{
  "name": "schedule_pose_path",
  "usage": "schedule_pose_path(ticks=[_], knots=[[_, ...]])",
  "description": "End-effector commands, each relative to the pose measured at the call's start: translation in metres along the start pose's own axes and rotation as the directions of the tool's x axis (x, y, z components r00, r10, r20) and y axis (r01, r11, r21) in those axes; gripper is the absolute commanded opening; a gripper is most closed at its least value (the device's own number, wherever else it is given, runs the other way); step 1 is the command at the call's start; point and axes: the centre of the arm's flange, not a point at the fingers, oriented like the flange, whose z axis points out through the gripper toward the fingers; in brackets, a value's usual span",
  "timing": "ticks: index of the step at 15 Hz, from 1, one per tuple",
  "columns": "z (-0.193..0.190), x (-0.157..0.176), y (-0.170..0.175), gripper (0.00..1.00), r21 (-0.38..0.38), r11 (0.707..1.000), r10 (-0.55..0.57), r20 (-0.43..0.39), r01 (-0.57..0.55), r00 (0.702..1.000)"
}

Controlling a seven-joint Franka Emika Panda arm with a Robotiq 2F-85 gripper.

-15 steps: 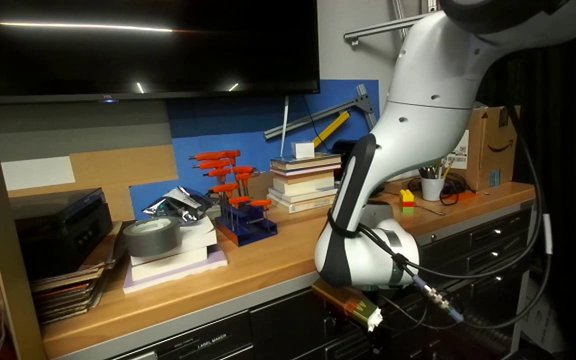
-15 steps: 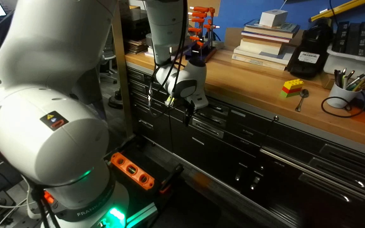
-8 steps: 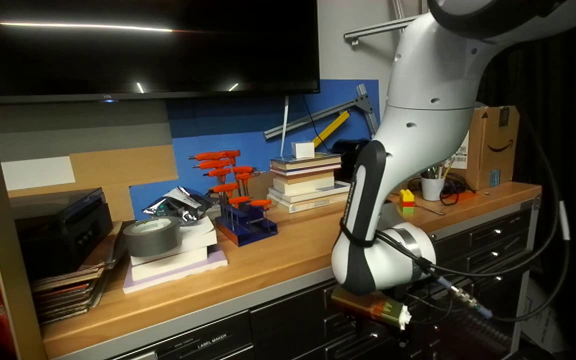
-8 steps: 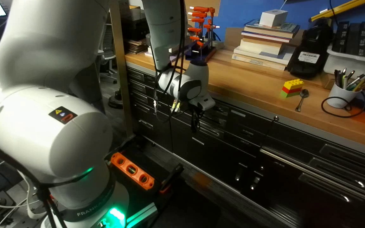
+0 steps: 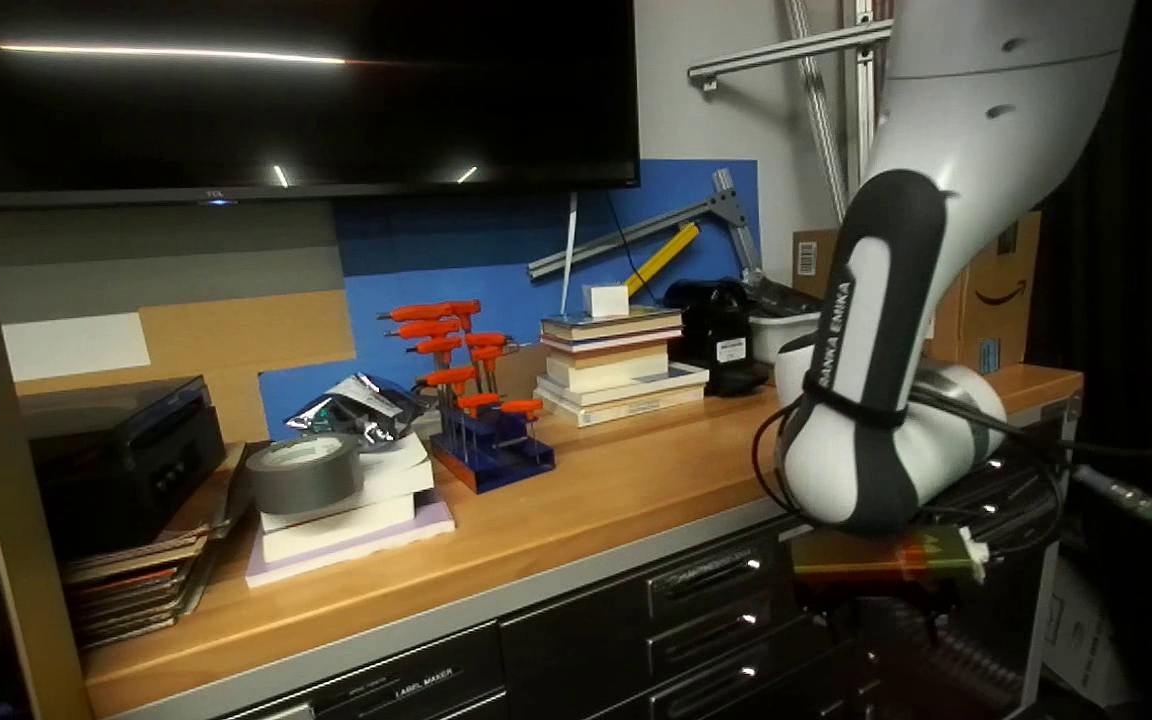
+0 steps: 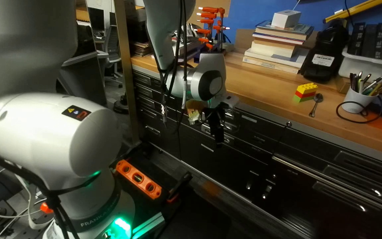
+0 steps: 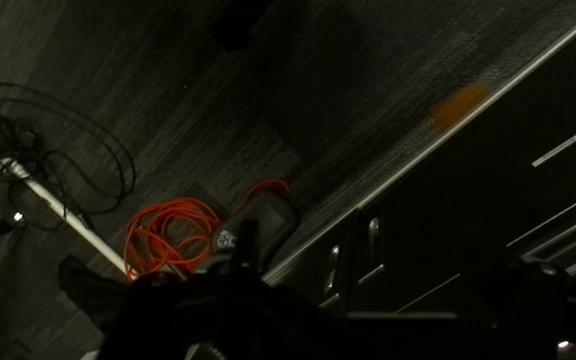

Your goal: Put the black objects on the tabletop in the open drawer and then close the drawer

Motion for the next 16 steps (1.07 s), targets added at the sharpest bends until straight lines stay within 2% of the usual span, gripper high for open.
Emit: schedule_pose_path(ticks=[1,5,8,13,16], knots=[[-0.069,-0.016,0.056,1.00,0.020,0.988,-0.151,-0.030,0.151,0.988],[-0.115,-0.015,0.094,1.00,0.044,0.952,-0.301,-0.041,0.303,0.953],[-0.148,-0.016,0.116,1.00,0.050,0.912,-0.405,-0.047,0.407,0.913],[-0.207,-0.020,0.165,1.00,0.043,0.862,-0.502,-0.057,0.504,0.863],[-0.243,-0.031,0.198,1.00,0.078,0.843,-0.528,-0.068,0.532,0.846]])
